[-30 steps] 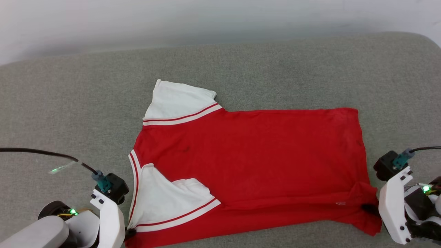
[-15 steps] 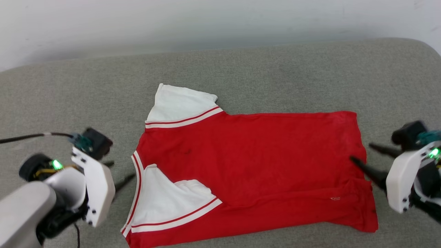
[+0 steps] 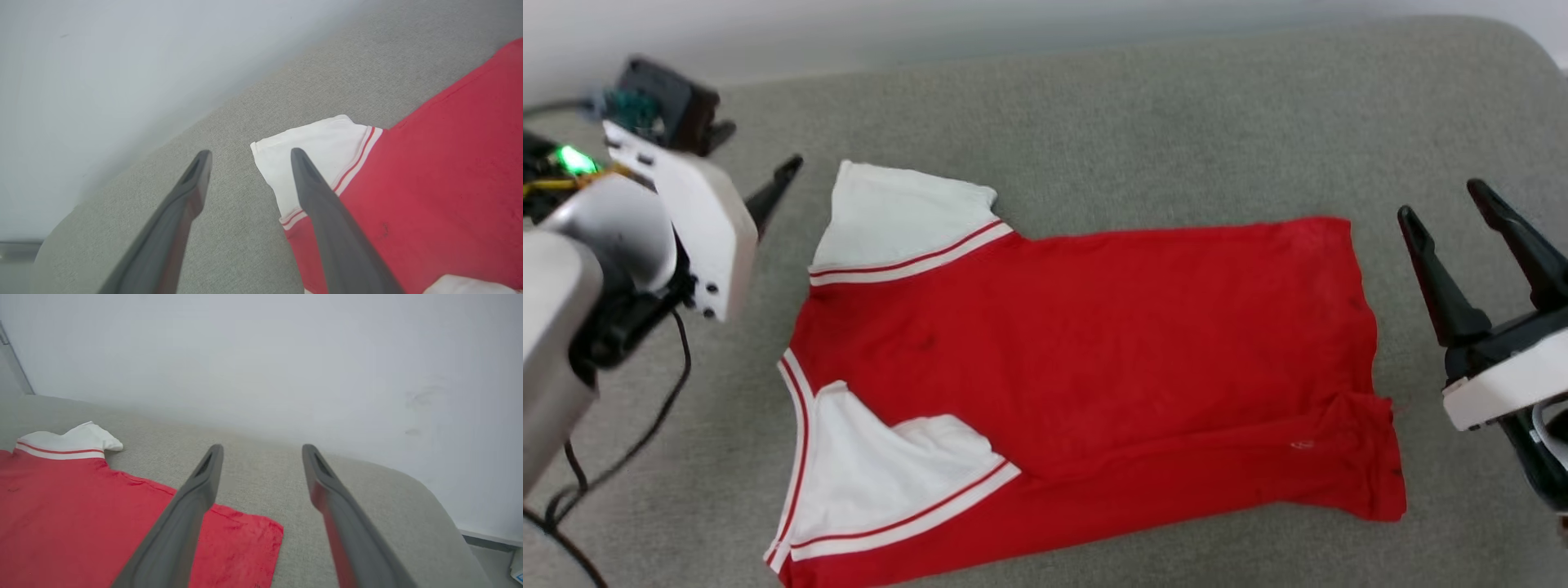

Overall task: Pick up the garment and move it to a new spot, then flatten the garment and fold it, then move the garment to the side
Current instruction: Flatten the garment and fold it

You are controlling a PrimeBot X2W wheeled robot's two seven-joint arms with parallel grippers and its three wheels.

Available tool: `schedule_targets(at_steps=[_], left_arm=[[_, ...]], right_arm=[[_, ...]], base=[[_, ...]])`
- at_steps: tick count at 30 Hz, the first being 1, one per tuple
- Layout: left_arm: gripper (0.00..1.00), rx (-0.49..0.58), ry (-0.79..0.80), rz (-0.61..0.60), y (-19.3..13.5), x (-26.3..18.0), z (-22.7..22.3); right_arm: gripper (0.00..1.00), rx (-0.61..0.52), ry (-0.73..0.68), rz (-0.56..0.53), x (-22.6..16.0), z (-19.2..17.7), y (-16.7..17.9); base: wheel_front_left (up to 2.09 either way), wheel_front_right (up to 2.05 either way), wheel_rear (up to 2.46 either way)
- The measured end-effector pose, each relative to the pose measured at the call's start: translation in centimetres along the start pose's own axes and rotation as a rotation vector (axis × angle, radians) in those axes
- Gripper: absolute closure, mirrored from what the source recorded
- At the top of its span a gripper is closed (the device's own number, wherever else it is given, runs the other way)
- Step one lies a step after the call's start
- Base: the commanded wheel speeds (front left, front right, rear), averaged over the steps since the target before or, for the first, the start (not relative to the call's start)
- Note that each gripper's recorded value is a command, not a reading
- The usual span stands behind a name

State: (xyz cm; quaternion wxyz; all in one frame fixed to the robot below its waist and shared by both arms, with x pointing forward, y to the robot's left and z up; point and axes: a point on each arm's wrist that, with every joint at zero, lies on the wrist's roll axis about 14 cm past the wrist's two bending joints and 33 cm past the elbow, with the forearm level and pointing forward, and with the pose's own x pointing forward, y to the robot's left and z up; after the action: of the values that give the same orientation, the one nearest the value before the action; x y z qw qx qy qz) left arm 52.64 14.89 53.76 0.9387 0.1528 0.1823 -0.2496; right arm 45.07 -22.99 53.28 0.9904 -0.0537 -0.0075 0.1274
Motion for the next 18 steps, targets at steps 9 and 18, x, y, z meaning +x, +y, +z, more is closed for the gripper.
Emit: schedule_targets(at_steps=[9,18], left_arm=[[0.00,-0.060,0.174,-0.050,1.9,6.2,0.1],[0.00,-0.061,0.535,-0.171,0.4,11.9,-6.4]], right_arm=[[0.00,0.054,0.009,-0.110,-1.3,-2.5,0.9],[0.00,0.060,0.097,-0.123,-0.5,-5.8,1.5]], base=[[0.00,0.00,0.00],[0.00,0.00,0.00]])
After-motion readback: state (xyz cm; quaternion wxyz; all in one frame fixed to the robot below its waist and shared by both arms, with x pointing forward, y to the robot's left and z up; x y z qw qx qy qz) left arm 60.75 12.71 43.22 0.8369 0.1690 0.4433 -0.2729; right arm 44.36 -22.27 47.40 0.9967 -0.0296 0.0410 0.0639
